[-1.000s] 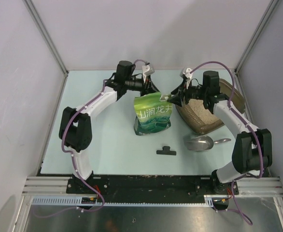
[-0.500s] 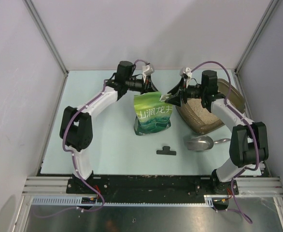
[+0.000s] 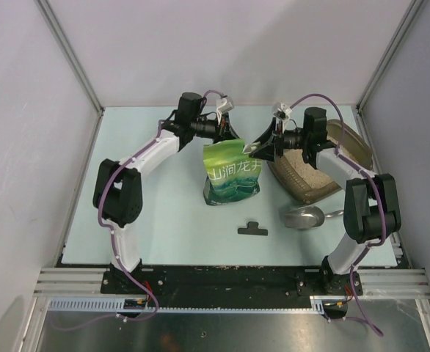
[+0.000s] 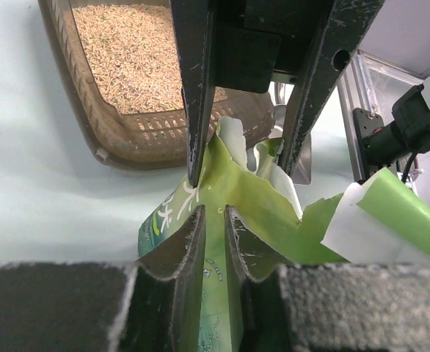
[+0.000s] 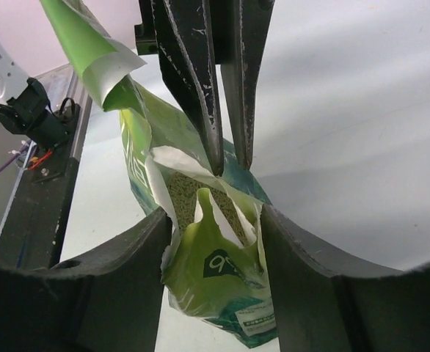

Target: Fill the litter box with clean litter

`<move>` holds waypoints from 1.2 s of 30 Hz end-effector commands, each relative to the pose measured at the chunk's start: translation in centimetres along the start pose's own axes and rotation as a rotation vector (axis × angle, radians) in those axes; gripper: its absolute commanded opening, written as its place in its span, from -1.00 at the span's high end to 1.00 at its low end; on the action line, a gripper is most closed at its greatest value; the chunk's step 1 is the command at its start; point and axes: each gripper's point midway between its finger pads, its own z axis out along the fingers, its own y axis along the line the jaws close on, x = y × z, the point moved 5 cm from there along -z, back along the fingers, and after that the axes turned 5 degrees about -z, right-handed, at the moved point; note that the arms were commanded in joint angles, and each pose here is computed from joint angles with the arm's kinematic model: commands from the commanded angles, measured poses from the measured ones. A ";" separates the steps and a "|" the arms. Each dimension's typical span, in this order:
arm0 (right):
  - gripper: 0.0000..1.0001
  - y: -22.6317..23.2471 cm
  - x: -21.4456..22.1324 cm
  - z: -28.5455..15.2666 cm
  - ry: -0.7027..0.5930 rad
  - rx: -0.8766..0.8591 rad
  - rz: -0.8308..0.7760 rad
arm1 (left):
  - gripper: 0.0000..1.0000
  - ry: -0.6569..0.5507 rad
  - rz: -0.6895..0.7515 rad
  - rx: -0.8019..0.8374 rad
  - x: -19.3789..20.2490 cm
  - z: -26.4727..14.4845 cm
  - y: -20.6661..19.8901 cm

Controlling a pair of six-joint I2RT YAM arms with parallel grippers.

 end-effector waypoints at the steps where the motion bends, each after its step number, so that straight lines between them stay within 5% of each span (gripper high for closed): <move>1: -0.07 0.0 -1.0 1.1 -0.045 -0.063 -0.057 | 0.60 -0.022 0.051 -0.006 -2.0 -0.5 -0.1; 6: 0.14 -0.2 -1.3 1.6 -0.074 -0.089 0.025 | 0.62 -0.023 0.070 -0.123 -2.3 -2.2 1.7; 15: 0.55 0.1 -1.6 0.6 -0.074 -0.108 0.110 | -0.02 -0.035 0.104 -0.555 -4.1 -11.3 4.7; 20: 0.44 0.7 -1.5 0.1 -0.054 -0.109 0.129 | -0.18 -0.007 0.060 -0.636 -1.1 -15.9 2.5; 26: 0.21 0.8 0.2 1.1 -0.018 -0.097 0.117 | -0.27 0.028 0.085 -0.599 2.1 -17.7 -2.4; 36: 0.50 -0.1 -0.2 1.2 -0.049 -0.092 0.163 | -0.41 -0.021 0.151 -0.327 1.5 -15.2 -8.6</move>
